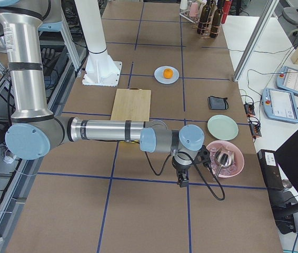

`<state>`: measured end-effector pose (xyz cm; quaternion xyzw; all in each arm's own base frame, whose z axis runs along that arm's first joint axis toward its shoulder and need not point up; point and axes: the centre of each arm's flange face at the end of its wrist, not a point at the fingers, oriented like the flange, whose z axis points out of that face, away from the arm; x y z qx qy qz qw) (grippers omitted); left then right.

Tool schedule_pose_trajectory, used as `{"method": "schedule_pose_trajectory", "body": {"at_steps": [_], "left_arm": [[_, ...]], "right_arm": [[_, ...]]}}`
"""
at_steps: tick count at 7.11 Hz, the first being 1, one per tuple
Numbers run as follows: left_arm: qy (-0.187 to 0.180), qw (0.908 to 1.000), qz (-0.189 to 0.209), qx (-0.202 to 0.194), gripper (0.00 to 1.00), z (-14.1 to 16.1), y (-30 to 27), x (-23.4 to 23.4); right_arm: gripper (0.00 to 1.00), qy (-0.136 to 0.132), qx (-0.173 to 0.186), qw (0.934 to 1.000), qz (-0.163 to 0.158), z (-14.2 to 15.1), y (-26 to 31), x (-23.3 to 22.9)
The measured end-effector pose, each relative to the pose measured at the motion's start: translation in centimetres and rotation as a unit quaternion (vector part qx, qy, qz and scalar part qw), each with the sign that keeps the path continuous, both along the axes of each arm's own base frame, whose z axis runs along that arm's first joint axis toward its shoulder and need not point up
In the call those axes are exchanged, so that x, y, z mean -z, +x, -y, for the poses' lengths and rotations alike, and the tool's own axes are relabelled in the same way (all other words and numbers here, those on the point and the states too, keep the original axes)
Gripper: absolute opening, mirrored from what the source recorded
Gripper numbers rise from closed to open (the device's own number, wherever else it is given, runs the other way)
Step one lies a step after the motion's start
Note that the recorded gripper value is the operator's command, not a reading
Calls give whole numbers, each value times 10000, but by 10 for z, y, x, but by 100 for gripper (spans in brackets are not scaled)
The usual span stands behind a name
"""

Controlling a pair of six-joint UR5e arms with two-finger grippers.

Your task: Pick orange to plate

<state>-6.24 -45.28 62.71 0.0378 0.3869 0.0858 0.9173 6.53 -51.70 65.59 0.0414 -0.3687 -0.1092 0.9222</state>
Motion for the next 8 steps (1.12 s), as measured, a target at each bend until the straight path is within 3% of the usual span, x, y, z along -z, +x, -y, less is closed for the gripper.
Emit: {"method": "schedule_pose_trajectory", "body": {"at_steps": [4, 8], "left_arm": [[9, 10000, -1, 12, 100, 0, -2, 0], [10, 10000, -1, 13, 100, 0, -2, 1]], "right_arm": [[100, 109, -282, 9995, 14, -13, 26, -4], [100, -65, -477, 9988, 75, -12, 29, -1]]}}
